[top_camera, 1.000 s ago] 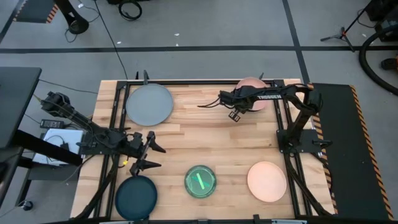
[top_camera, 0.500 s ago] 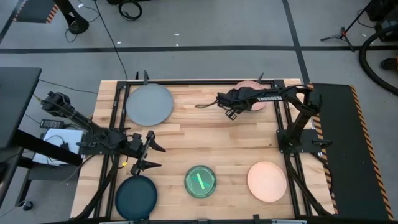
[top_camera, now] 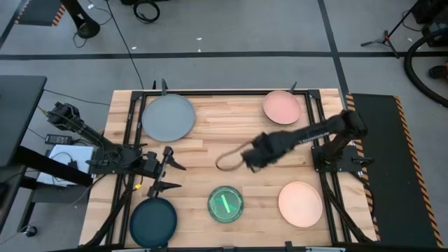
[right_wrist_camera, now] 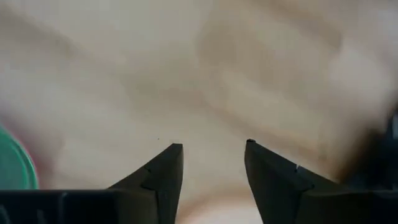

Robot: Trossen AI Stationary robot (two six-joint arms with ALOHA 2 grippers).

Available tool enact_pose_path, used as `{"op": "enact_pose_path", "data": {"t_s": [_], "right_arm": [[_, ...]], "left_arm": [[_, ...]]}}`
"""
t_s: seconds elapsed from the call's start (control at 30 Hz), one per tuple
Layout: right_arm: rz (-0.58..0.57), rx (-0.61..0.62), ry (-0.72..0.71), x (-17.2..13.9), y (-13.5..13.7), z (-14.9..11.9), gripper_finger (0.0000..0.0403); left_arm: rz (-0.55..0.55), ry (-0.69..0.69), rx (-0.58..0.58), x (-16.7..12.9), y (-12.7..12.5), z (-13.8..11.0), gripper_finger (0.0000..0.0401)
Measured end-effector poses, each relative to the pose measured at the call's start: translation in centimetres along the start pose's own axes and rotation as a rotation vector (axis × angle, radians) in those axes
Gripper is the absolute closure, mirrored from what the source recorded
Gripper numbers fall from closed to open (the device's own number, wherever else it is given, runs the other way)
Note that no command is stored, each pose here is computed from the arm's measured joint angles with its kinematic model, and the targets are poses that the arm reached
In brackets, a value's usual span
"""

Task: Stack plastic plates
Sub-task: Stack the light orange plate on the light brown plate

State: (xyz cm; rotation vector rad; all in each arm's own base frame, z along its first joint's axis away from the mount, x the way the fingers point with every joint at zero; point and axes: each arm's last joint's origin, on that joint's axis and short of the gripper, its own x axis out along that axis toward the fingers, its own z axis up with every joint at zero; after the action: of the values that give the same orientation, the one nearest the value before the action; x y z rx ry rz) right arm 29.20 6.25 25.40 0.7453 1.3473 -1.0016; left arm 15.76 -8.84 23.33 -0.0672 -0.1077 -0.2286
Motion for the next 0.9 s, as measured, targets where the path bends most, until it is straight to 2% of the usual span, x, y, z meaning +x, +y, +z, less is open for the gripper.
{"op": "enact_pose_path", "data": {"t_s": [0.1,0.2,0.3,0.47,0.67,0.9], "right_arm": [[-0.028,0.058,0.109,-0.4,0.1,-3.1,0.0241],[-0.031,0.125,0.161,-0.6,0.4,-6.1,0.0250],[-0.004,0.199,0.139,-0.8,0.7,-8.7,0.0251],[0.010,0.299,0.054,-0.2,1.0,-12.3,0.0243],[-0.092,0.368,0.096,3.5,2.1,-15.4,0.0238],[-0.104,0.352,0.127,6.6,4.2,-16.6,0.0238]], "left_arm": [[0.030,0.000,0.068,0.0,0.1,0.0,0.0118],[0.049,0.000,0.131,0.0,0.1,0.0,0.0118],[0.034,0.006,0.141,0.0,0.1,0.0,0.0118],[-0.077,0.010,0.144,0.0,-0.2,-0.1,0.0118],[-0.084,-0.023,0.136,0.0,-0.3,0.2,0.0118],[-0.088,-0.031,0.130,0.0,-0.3,0.3,0.0118]]}}
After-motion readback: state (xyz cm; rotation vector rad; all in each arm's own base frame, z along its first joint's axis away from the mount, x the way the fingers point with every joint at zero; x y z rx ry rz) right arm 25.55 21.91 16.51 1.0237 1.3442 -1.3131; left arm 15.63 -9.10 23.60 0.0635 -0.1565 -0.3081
